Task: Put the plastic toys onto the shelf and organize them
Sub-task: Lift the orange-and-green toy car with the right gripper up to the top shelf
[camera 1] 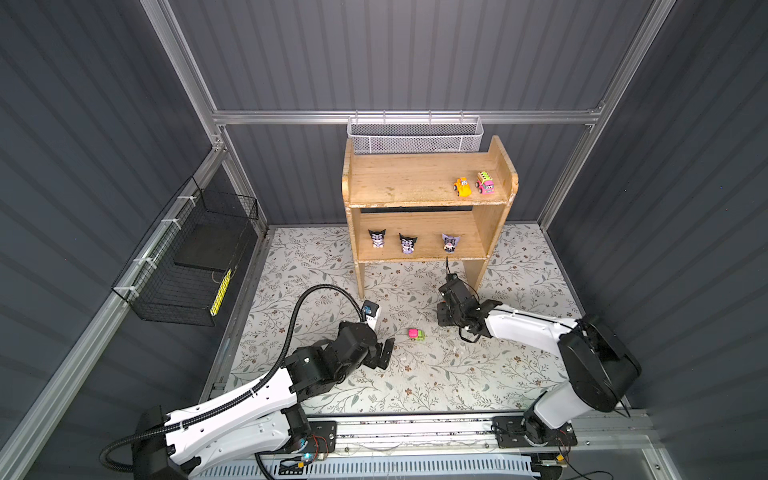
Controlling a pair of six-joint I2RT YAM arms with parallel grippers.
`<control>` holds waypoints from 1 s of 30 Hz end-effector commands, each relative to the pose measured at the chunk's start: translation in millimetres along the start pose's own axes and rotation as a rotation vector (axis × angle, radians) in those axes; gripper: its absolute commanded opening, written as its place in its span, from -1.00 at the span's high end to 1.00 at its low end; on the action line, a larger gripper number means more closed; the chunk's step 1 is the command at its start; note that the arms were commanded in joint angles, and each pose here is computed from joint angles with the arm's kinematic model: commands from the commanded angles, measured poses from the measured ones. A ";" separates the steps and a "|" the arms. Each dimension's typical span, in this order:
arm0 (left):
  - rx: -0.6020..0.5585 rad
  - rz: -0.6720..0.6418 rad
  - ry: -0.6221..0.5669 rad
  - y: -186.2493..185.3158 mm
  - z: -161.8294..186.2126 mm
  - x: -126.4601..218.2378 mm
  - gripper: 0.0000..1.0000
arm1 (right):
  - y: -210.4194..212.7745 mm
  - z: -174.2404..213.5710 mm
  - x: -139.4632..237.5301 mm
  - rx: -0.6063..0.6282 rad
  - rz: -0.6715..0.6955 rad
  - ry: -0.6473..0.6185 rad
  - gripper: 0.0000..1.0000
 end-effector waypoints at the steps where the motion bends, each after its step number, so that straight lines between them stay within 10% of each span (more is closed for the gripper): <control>1: 0.006 0.022 -0.042 -0.8 -11.1 9.2 -1.00 | -1.9 4.2 27.9 0.029 0.037 0.030 0.37; 19: -0.027 0.103 -0.151 -20.2 -59.5 36.0 -0.99 | -11.8 -59.7 254.2 0.094 0.029 -0.336 0.35; 30: -0.057 0.117 -0.187 -30.9 -85.7 48.3 -0.99 | -0.2 -132.7 307.9 0.188 0.081 -0.493 0.33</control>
Point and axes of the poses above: each gripper's point midway between its finger pads, its own x axis back along the fingers, its own y axis along the line the jaws close on, z = x × y, the point moved 10 cm from there along x, back along the fingers, and after that the axes turned 10 degrees about x, right-handed, at the moved point
